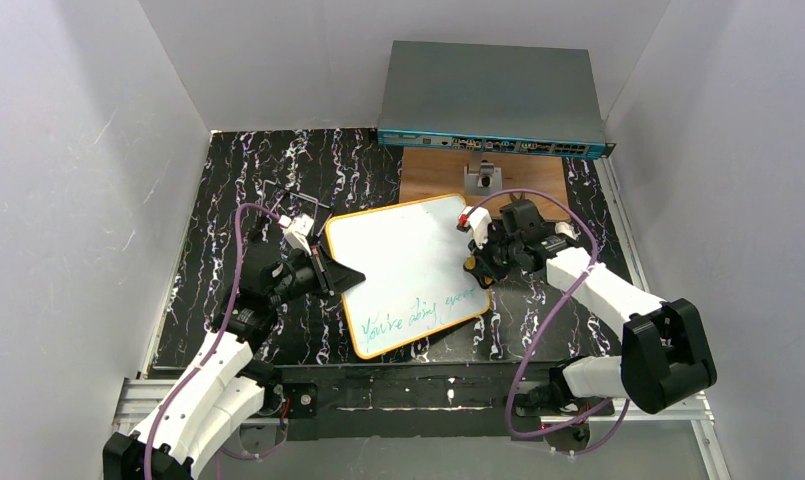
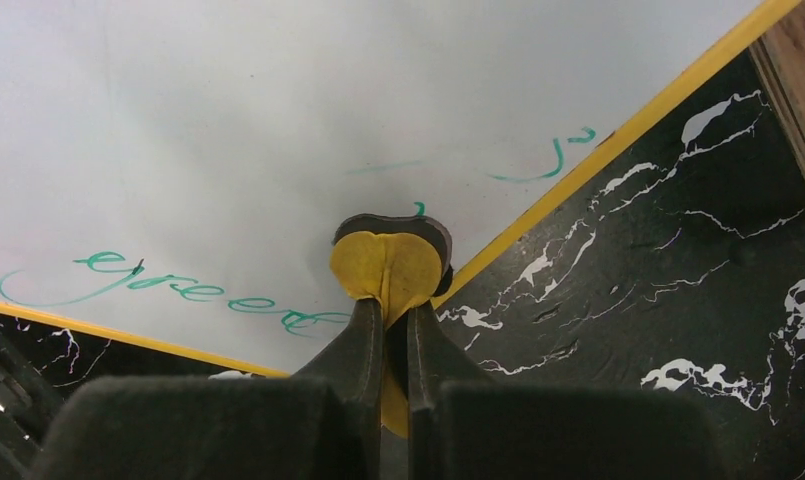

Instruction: Erase the whiteboard

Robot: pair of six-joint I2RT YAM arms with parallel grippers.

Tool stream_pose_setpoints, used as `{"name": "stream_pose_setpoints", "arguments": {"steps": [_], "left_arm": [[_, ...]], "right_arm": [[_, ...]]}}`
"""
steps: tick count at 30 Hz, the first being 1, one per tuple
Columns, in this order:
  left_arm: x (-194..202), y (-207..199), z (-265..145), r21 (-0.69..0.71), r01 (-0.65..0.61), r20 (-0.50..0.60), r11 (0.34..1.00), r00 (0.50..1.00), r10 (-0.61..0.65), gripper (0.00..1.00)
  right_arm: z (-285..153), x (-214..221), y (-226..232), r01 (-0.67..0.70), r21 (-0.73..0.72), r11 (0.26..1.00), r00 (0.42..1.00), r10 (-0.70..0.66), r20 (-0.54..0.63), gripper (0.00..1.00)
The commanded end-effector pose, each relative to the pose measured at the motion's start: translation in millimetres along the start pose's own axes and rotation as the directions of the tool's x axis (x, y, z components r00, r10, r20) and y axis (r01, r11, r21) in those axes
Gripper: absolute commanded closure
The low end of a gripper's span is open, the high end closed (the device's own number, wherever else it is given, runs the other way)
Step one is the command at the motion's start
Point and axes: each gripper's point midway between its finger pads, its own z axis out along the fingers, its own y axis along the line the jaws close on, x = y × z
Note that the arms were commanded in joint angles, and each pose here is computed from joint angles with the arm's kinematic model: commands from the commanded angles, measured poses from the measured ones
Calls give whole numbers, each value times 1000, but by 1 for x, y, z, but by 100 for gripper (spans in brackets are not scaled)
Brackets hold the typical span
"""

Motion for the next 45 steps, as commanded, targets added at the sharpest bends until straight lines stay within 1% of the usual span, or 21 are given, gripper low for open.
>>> {"name": "stream_pose_setpoints", "arguments": {"steps": [1,4,6,8,10,11,13,15,17,19,22,25,26,28,31,34,37,39,40,43,45], "left_arm": [[0,2,0,7,-162,-8,987,987,162,100],[-1,2,0,8,-170,-8,985,985,170,100],[-1,2,1,9,-172,-11,985,985,172,100],[-1,1,0,12,-175,-11,984,984,175,100],[-1,0,-1,15,-176,-6,984,984,176,100],[-1,0,-2,13,-177,-1,984,984,177,100],[-2,0,-3,12,-179,4,984,984,179,100],[-2,0,-2,9,-180,3,984,984,180,100],[-2,0,-1,11,-180,0,984,984,180,100],[-2,1,0,9,-177,-4,984,984,177,100],[-2,1,0,11,-179,-3,984,984,179,100],[-3,-1,-1,19,-183,1,983,983,183,100],[-2,-2,-1,23,-184,-1,983,983,184,100],[-2,-3,-1,28,-185,-2,982,983,185,100],[-2,-4,-1,37,-184,-4,982,983,185,100],[0,-4,0,41,-179,-15,983,984,179,100],[1,-3,0,40,-178,-14,983,984,179,100],[0,-3,0,40,-179,-13,983,984,179,100],[0,-3,1,38,-178,-14,983,984,179,100],[1,-2,1,38,-176,-17,984,984,177,100],[0,-2,1,39,-177,-17,984,984,177,100]], "right_arm": [[2,12,33,59,-130,990,997,-65,-47,99],[0,10,63,134,-240,962,990,-141,-13,99],[1,9,62,135,-230,964,989,-143,-18,99],[4,7,42,121,-138,983,991,-127,-32,99],[4,4,3,47,30,998,998,-46,-48,99],[3,6,-12,1,81,997,999,4,-54,99],[3,17,-27,-48,120,992,994,59,-89,99],[4,25,-28,-49,129,990,991,64,-116,99],[4,24,-19,-45,83,996,992,55,-115,99],[5,22,2,-25,-10,1000,994,24,-106,99],[5,20,33,52,-134,990,994,-64,-88,99],[4,13,47,92,-179,979,993,-105,-61,99],[4,10,45,88,-166,982,993,-99,-58,99],[6,0,23,44,-61,997,998,-47,-47,99],[-1,-29,-23,-69,99,993,997,66,38,99],[-2,-40,-44,-137,142,980,989,128,68,99],[3,-35,-38,-141,103,985,989,135,58,99],[4,-29,-22,-117,25,993,992,116,48,99],[3,-29,-9,-102,-40,994,993,104,51,99],[0,-29,31,-8,-188,982,996,23,82,99],[-1,-37,42,37,-204,978,993,-14,115,99]]}}
